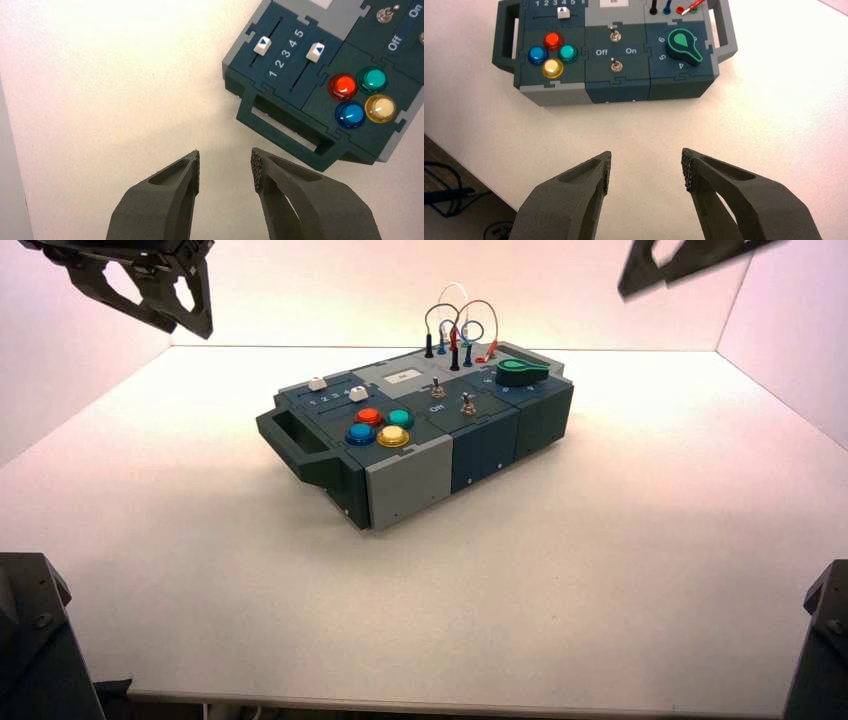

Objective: Move the bottom slider to position 4.

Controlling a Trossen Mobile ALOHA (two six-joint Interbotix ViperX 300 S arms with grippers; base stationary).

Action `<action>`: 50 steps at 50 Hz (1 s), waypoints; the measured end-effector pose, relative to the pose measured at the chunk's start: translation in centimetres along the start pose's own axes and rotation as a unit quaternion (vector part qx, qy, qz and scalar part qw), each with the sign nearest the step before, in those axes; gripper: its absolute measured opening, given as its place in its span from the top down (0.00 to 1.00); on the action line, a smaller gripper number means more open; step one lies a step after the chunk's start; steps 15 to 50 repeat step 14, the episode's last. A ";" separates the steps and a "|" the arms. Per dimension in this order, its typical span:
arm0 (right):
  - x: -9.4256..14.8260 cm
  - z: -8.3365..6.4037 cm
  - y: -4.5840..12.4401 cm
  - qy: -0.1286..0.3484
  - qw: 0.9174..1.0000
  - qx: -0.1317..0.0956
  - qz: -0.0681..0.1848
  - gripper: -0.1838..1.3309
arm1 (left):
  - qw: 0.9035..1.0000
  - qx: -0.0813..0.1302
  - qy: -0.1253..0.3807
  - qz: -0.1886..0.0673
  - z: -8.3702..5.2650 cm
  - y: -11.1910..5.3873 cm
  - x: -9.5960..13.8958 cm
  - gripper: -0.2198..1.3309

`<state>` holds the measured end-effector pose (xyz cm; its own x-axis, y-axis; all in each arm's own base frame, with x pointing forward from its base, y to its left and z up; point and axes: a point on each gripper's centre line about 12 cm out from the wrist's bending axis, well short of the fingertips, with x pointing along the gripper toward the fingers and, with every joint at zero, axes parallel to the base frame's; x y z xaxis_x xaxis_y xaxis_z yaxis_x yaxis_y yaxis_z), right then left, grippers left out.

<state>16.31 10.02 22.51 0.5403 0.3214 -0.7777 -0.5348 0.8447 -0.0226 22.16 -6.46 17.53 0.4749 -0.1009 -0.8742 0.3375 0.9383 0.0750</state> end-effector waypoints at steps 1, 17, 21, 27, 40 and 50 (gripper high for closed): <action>-0.1 0.1 0.0 -0.005 1.000 0.000 0.000 0.06 | 1.000 0.001 0.001 0.000 -0.1 0.0 0.1 0.18; -0.6 0.0 0.0 -0.029 1.000 0.003 0.000 0.07 | 1.000 0.007 0.015 -0.003 -0.2 -0.3 0.4 0.18; -0.6 0.0 0.0 -0.029 1.000 0.003 0.000 0.07 | 1.000 0.007 0.015 -0.003 -0.2 -0.3 0.4 0.18; -0.6 0.0 0.0 -0.029 1.000 0.003 0.000 0.07 | 1.000 0.007 0.015 -0.003 -0.2 -0.3 0.4 0.18; -0.6 0.0 0.0 -0.029 1.000 0.003 0.000 0.07 | 1.000 0.007 0.015 -0.003 -0.2 -0.3 0.4 0.18; -0.6 0.0 0.0 -0.029 1.000 0.003 0.000 0.07 | 1.000 0.007 0.015 -0.003 -0.2 -0.3 0.4 0.18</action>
